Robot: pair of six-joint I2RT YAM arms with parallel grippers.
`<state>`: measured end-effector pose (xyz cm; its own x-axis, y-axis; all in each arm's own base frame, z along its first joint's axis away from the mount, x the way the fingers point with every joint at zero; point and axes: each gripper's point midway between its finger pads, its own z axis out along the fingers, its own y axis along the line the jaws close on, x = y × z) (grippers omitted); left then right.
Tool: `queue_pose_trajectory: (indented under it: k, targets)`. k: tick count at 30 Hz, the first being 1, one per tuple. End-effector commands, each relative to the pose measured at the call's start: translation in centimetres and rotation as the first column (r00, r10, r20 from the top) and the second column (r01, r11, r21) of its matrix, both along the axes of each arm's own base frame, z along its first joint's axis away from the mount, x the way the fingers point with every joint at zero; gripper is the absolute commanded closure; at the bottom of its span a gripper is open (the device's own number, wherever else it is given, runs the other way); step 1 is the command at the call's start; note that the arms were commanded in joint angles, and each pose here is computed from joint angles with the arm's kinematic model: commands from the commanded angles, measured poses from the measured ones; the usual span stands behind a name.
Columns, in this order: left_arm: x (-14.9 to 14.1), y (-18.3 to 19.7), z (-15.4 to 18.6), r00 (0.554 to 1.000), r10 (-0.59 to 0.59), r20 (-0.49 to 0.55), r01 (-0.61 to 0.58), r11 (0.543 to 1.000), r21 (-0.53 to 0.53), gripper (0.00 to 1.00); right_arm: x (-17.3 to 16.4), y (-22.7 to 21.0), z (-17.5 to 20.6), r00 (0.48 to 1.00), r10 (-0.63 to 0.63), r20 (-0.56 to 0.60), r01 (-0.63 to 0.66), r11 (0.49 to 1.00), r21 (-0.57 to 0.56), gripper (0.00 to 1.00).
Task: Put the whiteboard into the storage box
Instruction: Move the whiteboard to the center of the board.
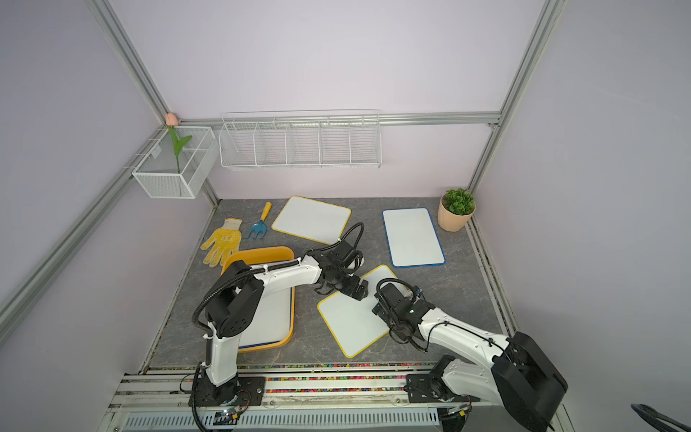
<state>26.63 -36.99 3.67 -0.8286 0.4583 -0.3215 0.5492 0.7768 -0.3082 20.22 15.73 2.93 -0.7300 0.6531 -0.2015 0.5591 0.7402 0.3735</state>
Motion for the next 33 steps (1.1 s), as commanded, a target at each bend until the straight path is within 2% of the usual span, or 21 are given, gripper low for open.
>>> queue_pose_trajectory:
  k: [1,6,14,33]
  targets:
    - [-2.8,3.0,-2.4,0.989,0.065,-0.130,-0.057,0.996,0.063,0.01,-0.1,3.7,-1.1,0.997,0.060,-0.043,-0.054,0.992,0.118,0.10]
    - [-3.5,3.9,-1.9,0.989,0.081,-0.123,-0.075,0.996,0.058,0.01,1.5,5.2,-0.3,0.991,0.137,0.003,-0.137,0.986,0.100,0.11]
    - [-4.3,4.5,-2.4,0.984,0.108,-0.139,-0.103,0.994,0.039,0.01,4.6,8.3,0.8,0.953,0.296,0.060,-0.301,0.947,0.109,0.10]
    - [-4.3,4.4,-0.9,0.983,0.126,-0.133,-0.126,0.992,0.014,0.02,11.3,10.9,2.3,0.892,0.432,0.137,-0.448,0.885,0.126,0.11]
